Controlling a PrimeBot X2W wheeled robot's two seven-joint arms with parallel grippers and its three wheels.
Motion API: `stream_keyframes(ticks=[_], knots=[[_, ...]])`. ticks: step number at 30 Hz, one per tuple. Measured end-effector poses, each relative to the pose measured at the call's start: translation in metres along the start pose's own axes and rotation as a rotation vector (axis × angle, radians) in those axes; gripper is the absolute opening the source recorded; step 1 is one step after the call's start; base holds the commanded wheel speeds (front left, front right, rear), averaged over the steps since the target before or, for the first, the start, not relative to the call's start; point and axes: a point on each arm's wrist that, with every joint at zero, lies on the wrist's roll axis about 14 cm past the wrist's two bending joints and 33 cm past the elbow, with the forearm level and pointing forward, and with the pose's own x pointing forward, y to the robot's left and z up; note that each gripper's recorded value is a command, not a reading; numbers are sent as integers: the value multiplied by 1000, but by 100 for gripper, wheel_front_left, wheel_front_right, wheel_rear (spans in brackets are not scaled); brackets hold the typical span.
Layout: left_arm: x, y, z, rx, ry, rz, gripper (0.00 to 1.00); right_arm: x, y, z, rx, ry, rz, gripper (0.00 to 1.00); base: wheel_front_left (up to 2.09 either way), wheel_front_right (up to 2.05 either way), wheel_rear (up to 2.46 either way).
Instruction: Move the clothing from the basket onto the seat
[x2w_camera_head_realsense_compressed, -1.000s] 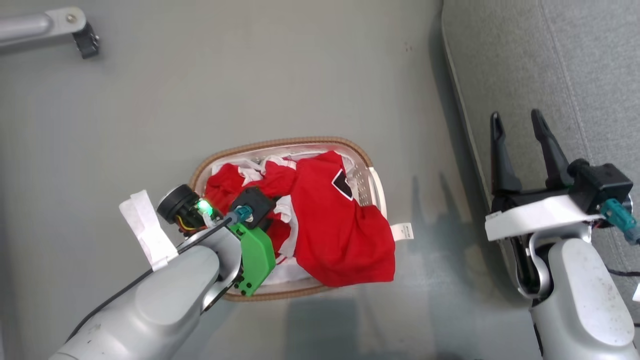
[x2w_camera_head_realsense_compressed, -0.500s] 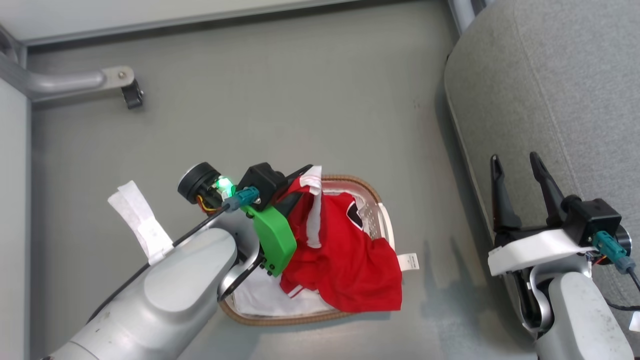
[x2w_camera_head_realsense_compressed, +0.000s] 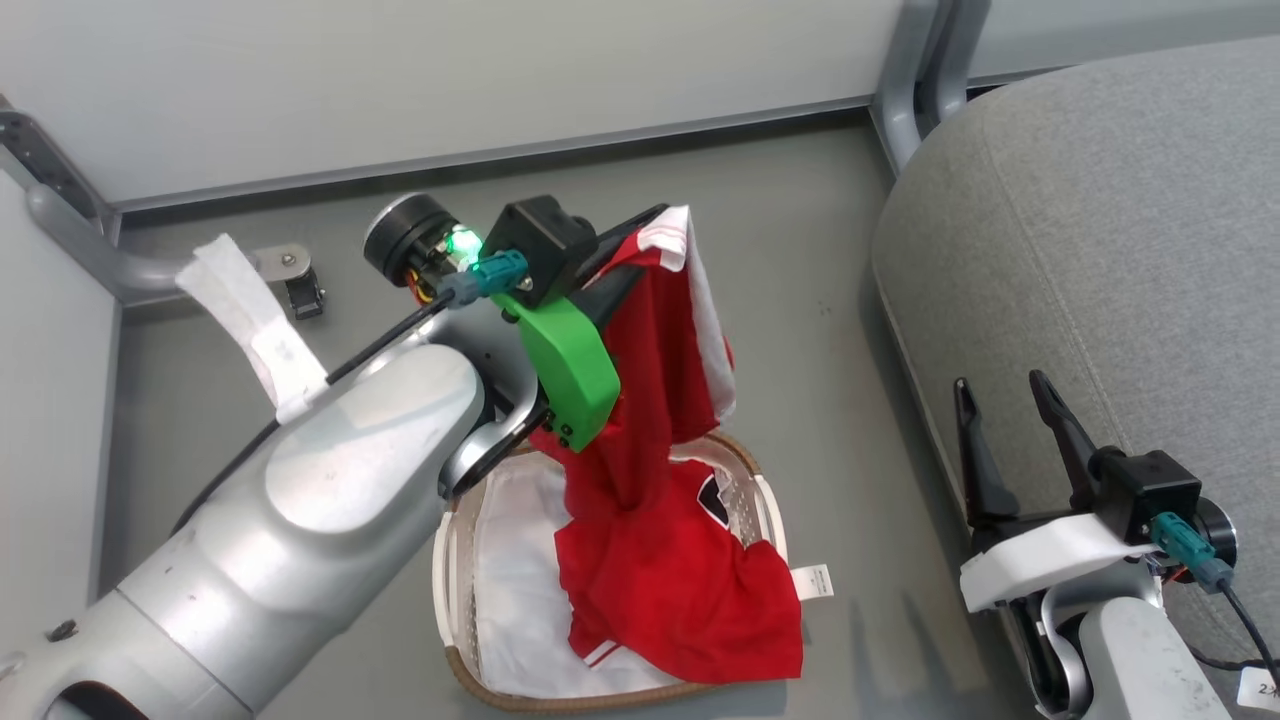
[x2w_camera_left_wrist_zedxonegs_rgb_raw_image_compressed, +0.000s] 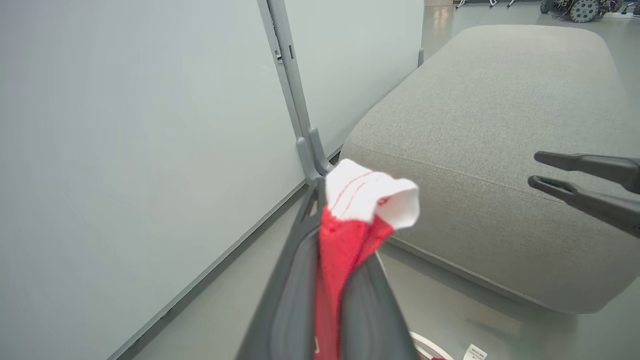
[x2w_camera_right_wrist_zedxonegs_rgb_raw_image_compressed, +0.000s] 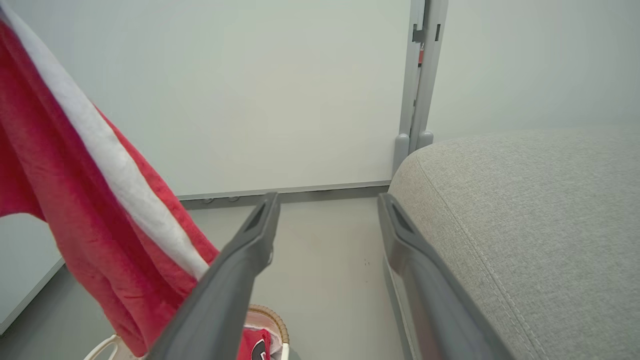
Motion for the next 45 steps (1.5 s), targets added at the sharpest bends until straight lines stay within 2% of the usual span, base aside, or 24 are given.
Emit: stream_keyframes(ticks=[7,18,24,33,38,45], knots=[[7,-5,55,53,-95,-27,0,-8,4,10,-8,-23,12,100,0,0,0],[9,-18,93,90,-166,-52,0,-14,18,24,-14,-59,52,100,0,0,0],[7,-24,106,106,-192,-57,0,-11,39,36,-33,-92,119,100,0,0,0],[5,-25,114,120,-209,-62,0,13,84,63,-134,-166,268,100,0,0,0],[4,-27,115,138,-208,-65,0,24,109,65,-188,-166,350,100,0,0,0],[2,-37,120,149,-223,-89,0,41,113,58,-291,-120,410,100,0,0,0]])
